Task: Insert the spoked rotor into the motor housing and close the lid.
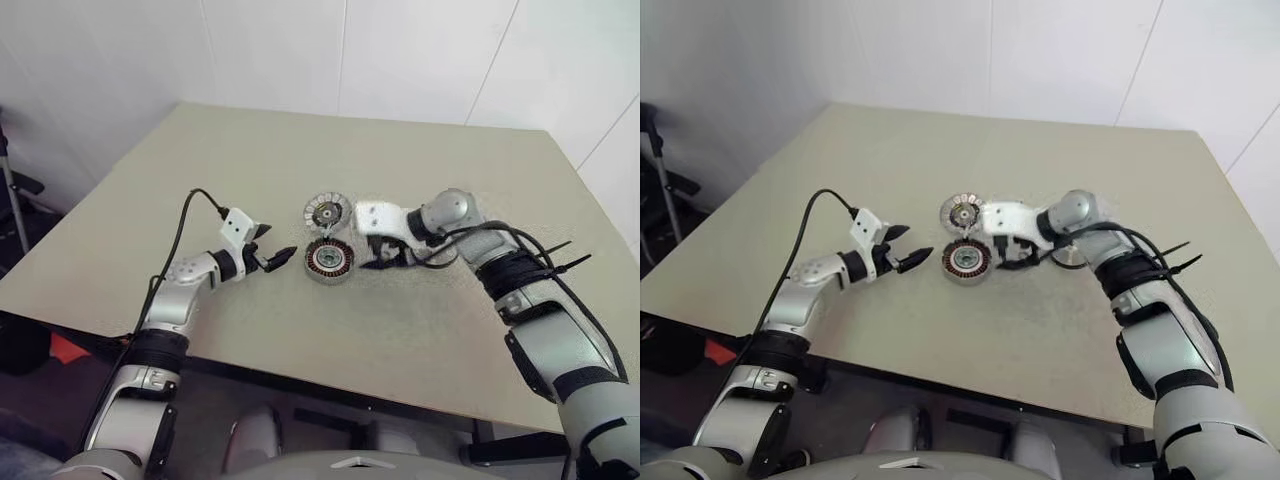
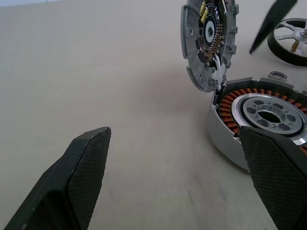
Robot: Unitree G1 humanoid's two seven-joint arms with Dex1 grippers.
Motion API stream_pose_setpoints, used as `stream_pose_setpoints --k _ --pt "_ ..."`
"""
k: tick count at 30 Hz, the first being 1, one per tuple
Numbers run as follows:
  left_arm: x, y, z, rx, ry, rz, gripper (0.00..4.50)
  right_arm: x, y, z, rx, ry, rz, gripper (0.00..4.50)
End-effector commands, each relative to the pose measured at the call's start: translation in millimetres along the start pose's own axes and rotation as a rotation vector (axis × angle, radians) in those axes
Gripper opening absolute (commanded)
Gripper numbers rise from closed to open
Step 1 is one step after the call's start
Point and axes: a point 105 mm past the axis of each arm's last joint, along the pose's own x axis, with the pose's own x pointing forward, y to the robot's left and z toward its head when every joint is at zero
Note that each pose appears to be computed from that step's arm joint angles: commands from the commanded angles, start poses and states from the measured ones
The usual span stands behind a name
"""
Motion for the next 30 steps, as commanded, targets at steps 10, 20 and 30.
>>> stream_pose_setpoints --k 10,20,30 --pt "7 -2 16 0.036 -0.033 -0.038 4.50 -59 25 -88 0.417 0.048 -0.180 4.49" --pt "13 -6 17 0.039 -0.031 -0.068 4.50 -64 9 -48 0.354 -0.041 -0.284 4.49" --pt "9 -5 13 0.031 -0.030 -0.048 4.50 -62 0 -11 0.263 -0.132 -0.257 4.49"
